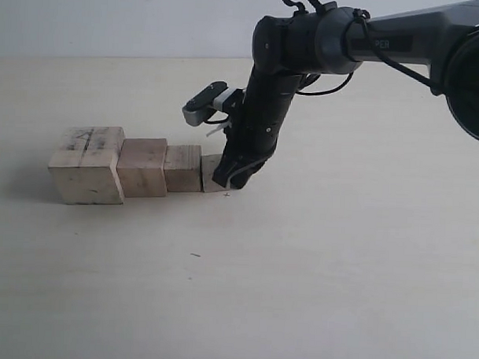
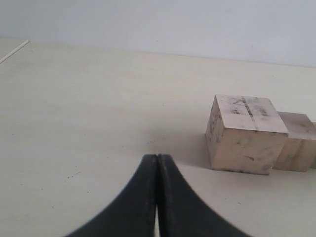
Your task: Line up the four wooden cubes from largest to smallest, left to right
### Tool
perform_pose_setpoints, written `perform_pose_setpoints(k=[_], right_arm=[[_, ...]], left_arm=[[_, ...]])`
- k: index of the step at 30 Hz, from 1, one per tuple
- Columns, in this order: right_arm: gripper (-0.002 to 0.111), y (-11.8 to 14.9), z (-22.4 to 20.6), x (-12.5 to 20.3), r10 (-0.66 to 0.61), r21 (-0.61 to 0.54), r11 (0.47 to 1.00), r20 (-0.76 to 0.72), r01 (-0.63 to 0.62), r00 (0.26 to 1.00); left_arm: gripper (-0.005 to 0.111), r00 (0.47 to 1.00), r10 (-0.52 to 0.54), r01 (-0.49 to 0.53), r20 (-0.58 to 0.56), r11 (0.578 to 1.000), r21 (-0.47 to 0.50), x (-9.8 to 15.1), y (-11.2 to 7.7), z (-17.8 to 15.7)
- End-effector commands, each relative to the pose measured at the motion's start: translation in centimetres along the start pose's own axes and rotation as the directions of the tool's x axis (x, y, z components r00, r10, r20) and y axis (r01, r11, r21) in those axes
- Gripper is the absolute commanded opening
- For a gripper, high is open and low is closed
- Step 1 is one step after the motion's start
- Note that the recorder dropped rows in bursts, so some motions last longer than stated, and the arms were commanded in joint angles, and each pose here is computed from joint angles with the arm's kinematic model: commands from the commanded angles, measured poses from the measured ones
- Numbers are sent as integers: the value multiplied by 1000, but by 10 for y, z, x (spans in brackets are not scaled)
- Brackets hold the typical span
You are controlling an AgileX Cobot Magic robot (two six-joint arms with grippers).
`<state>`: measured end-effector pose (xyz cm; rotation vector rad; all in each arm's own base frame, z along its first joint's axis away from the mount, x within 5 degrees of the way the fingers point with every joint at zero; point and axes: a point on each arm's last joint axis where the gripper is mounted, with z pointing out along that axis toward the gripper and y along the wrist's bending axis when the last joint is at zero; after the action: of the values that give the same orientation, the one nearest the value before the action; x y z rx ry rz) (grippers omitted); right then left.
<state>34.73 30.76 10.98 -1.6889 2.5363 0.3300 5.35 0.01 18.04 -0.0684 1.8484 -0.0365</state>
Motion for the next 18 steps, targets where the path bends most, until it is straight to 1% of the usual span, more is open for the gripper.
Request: perform_pose_setpoints(k=[1,7,18], right_arm=[[0,0,-1,-1,-7,-1,1000,20,7,1000],[0,5,-1,-5,-12,-51,999,63,15,998],[0,2,-4,-3,-30,-10,999,39,31,999]], left_arm=[[0,1000,-7,7,14,1000,6,-1,0,-1],[0,1000,-7,7,14,1000,6,-1,0,-1],[0,1000,-7,7,14,1000,6,-1,0,-1]])
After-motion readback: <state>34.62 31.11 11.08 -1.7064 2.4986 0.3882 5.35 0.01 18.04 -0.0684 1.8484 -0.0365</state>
